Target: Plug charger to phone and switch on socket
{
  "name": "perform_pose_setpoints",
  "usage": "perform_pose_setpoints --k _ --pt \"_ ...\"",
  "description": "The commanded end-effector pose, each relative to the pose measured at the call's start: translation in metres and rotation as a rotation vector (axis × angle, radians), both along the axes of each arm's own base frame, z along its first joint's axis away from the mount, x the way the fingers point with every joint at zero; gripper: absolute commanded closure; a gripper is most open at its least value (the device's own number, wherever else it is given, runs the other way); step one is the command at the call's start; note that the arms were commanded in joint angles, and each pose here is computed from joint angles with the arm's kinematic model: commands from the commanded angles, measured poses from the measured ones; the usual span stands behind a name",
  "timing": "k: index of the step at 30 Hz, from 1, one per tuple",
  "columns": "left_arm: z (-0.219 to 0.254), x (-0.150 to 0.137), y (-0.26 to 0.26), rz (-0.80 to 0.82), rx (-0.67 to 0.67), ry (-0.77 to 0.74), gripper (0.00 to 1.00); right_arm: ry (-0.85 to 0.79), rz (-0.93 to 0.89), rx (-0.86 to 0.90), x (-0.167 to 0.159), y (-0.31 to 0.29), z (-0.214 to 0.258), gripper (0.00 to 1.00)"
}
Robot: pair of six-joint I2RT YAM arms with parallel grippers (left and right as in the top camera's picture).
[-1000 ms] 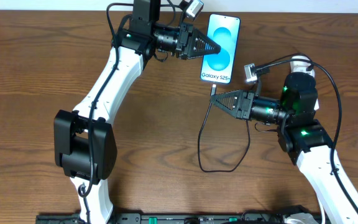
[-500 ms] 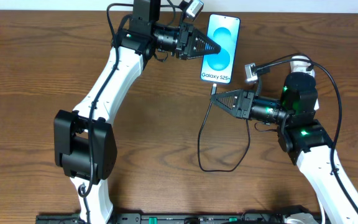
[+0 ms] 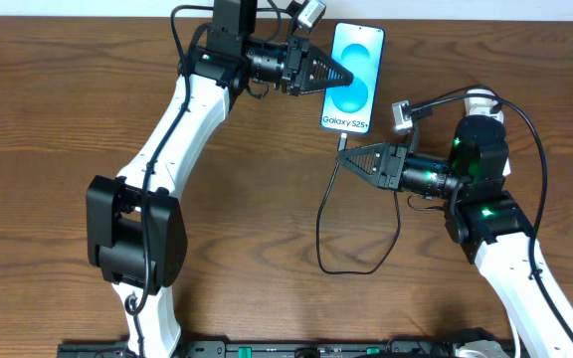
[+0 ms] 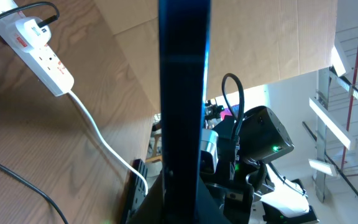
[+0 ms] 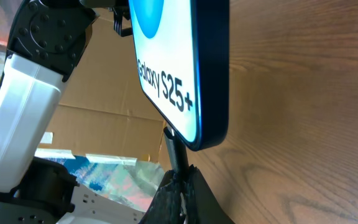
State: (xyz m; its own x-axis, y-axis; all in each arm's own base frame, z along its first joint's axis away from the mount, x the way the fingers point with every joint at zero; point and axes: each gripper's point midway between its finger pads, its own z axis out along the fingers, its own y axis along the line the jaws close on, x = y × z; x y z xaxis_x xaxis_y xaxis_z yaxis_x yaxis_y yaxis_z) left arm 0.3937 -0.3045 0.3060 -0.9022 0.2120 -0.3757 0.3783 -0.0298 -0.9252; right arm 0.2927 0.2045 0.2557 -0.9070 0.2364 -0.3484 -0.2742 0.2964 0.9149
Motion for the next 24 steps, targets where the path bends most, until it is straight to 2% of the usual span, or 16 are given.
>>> perform_pose_setpoints --k 1,24 --pt "0.0234 -0.0117 0.0048 -0.026 -0.031 -0.052 0.93 -0.004 -0.002 -0.002 0.0008 -0.0006 -0.0008 0.99" --pt "0.0226 -0.0099 0.0044 -0.014 -0.026 -0.053 0.93 0.001 -0.012 -0.003 0.0022 -0.0012 -0.0012 0.99"
